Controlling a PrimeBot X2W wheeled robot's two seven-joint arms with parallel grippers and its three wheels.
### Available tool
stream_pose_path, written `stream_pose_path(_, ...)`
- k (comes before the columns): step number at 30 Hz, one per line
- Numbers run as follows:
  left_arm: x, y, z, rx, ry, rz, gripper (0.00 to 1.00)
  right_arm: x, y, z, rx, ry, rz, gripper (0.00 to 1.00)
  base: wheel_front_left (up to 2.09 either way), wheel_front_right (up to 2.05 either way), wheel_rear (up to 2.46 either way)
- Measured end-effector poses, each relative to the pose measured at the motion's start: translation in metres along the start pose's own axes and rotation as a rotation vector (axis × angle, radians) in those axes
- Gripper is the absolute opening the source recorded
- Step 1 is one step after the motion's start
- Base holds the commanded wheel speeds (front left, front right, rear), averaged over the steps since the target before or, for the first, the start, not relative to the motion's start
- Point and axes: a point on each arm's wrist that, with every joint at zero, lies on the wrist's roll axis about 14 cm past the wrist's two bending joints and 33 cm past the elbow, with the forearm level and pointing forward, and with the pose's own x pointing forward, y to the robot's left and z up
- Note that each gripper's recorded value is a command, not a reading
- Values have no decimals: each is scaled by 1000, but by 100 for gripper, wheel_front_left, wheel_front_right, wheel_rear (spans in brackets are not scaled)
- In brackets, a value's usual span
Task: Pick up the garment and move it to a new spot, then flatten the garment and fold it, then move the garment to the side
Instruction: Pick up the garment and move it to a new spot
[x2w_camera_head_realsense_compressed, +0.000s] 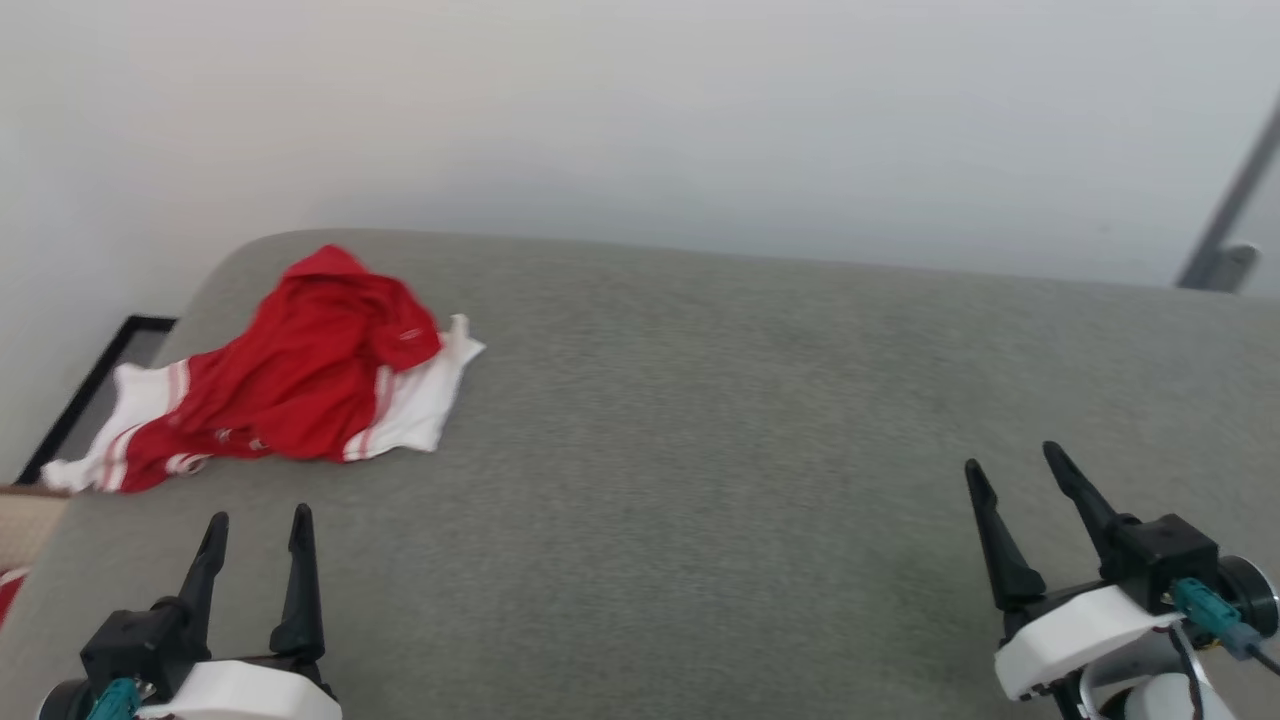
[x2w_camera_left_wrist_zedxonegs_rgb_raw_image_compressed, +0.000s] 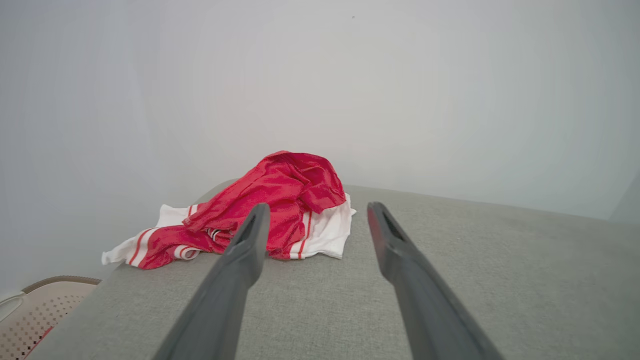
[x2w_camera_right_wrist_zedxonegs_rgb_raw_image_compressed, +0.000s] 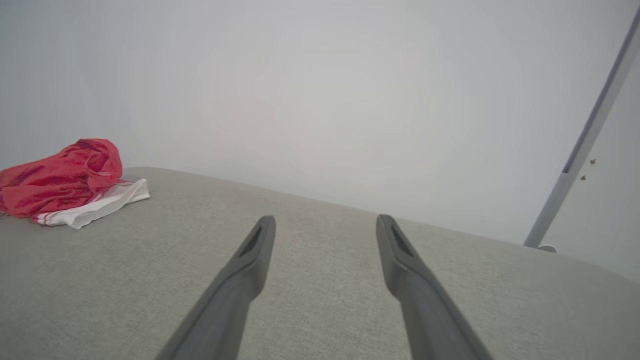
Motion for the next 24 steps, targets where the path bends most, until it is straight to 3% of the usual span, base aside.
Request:
stream_pose_path(12,-65,83,14,20,-26,277,100,40,108,8,16,-23,319,100,0,0,0)
stream_pose_path(20,-103,105,15,12,-31,390,100,51,157,13,39,-35,449,100,0,0,0)
stream_pose_path(24,-108,110,17,3,-36,423,100,57,165,12,42,-34,474,100,0,0,0)
